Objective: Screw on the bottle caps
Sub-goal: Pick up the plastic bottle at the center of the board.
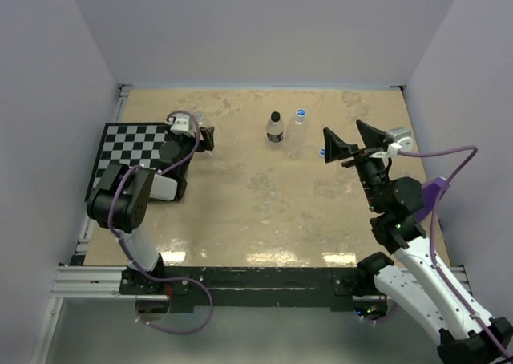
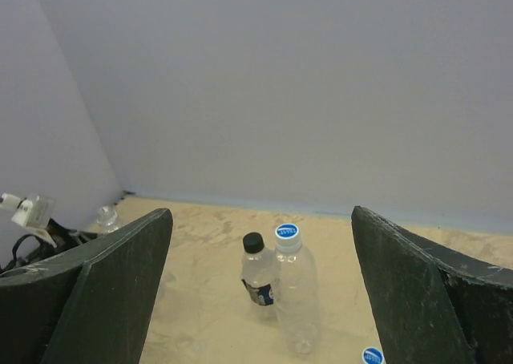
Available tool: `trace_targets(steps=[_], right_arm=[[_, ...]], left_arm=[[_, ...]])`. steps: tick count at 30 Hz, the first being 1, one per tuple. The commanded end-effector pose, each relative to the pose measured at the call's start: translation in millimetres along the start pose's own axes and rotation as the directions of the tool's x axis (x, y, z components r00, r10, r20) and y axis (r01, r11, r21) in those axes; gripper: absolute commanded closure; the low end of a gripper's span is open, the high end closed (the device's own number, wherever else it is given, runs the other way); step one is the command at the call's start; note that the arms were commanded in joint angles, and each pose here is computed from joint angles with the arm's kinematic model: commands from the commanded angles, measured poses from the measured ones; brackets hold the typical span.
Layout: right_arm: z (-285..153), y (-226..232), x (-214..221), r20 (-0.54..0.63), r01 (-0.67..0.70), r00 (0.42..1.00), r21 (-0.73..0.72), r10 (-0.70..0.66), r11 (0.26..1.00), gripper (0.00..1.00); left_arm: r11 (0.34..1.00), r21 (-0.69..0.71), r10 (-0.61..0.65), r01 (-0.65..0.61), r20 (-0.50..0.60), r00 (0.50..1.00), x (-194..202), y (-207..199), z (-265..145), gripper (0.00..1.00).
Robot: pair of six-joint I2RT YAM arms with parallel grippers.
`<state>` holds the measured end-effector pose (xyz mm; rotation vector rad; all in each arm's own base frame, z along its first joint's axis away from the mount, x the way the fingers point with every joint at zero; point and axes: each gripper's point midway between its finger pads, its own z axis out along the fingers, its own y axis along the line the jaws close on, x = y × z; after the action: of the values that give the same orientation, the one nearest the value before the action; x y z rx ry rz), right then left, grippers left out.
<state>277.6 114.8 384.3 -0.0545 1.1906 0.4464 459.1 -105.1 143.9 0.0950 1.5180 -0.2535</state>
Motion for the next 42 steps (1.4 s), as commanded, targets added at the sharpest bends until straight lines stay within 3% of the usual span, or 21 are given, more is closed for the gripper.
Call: trace_targets(steps=[1,2,4,9,15,21,26,29,33,42], right_arm=[[0,2,-17,0.021,0.028,0.999,-0.011,-0.028,1.0,0.01],[0,2,-17,0.02,0.031,0.999,-0.012,-0.031,0.999,0.01],[0,4,-17,0.012,0.04,0.999,-0.025,-0.04,0.999,0.02],[0,15,-21,0.001,0.058,0.998,-0.08,-0.058,0.995,0.02],[3,41,-27,-0.032,0.085,0.995,-0.225,-0.095,0.971,0.02],[1,65,-16,-0.086,0.073,0.99,-0.363,-0.111,0.929,0.03],[0,89,-12,-0.144,0.007,0.986,-0.476,-0.086,0.879,0.12],[-2,101,-1,-0.205,-0.036,0.974,-0.543,-0.091,0.839,0.15],[-8,111,13,-0.249,-0.072,0.963,-0.595,-0.099,0.801,0.18],[-12,146,60,-0.374,-0.178,0.922,-0.631,-0.095,0.756,0.2]], left_arm=[[0.999,0.037,-0.017,0.011,0.159,0.987,-39,-1,23,0.16],[0.999,0.038,-0.018,0.012,0.155,0.988,-37,-1,25,0.18],[0.998,0.055,-0.019,0.01,0.155,0.988,-33,-2,28,0.31],[0.991,0.134,0.001,-0.025,0.174,0.985,-41,-14,20,0.47],[0.942,0.316,0.065,-0.117,0.169,0.983,-68,-49,0,0.48],[0.78,0.614,0.129,-0.12,0.03,0.991,-79,-104,-36,0.47],[0.625,0.756,0.342,-0.194,-0.042,0.939,-63,-147,-64,0.47],[0.559,0.812,0.387,-0.166,-0.079,0.919,-58,-169,-83,0.48],[0.52,0.837,0.445,-0.172,-0.094,0.891,-53,-187,-104,0.48],[0.446,0.88,0.448,-0.164,-0.061,0.892,-67,-219,-131,0.5]])
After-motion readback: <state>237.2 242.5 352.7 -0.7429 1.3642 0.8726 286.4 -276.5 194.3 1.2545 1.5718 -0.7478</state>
